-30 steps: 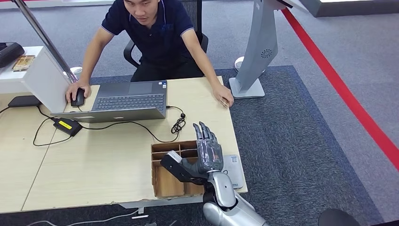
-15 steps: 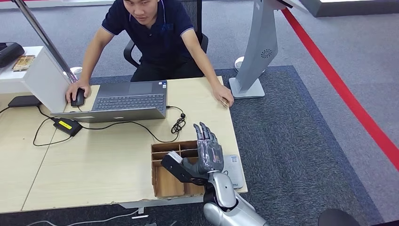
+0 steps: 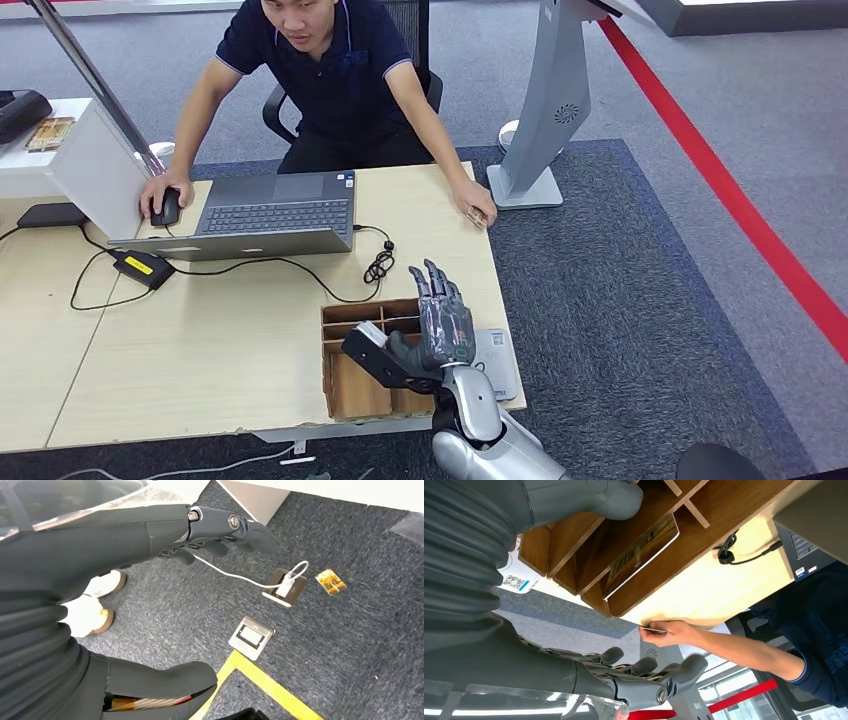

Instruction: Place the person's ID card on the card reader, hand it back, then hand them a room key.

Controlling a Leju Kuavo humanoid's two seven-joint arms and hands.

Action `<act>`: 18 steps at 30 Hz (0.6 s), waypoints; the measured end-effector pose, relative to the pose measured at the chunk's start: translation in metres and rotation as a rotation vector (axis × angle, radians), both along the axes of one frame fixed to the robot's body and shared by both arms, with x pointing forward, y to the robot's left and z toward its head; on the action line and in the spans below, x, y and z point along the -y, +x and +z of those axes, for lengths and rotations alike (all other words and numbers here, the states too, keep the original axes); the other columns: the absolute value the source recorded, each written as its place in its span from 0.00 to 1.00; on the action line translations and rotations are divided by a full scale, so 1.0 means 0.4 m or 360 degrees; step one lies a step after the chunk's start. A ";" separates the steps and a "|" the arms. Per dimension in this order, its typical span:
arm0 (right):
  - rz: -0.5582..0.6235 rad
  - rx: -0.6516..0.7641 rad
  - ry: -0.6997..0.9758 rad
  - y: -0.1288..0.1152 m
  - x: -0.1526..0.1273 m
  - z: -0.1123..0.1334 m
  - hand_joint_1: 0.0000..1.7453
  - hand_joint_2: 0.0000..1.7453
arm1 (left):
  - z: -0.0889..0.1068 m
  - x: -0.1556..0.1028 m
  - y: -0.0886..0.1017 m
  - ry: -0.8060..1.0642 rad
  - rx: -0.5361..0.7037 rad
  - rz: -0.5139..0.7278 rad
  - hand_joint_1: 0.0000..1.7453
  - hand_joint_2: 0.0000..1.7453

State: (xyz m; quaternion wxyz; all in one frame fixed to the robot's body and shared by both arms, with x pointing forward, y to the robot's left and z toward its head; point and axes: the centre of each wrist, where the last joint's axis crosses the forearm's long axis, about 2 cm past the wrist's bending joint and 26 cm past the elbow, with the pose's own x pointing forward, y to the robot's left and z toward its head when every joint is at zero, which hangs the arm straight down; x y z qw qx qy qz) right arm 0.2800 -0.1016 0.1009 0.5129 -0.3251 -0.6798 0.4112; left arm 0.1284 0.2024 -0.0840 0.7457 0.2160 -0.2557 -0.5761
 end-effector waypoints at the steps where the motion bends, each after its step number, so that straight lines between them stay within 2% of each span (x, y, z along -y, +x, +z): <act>1: 0.0000 0.0000 0.0000 0.000 0.000 0.000 0.30 1.00 | 0.000 0.000 0.000 0.0000 0.0000 0.0000 0.00 1.00; 3: 0.0000 0.0000 0.0000 0.000 0.000 0.000 0.35 1.00 | 0.000 -0.001 0.000 0.0001 0.0001 0.0000 0.00 1.00; 12: 0.0000 0.0001 0.0001 0.000 0.000 0.000 0.30 1.00 | 0.000 -0.001 0.000 0.0002 0.0002 -0.0003 0.00 1.00; 18: -0.0001 0.0000 0.0002 0.000 0.000 0.000 0.35 1.00 | 0.000 -0.002 0.000 0.0004 0.0003 -0.0005 0.00 1.00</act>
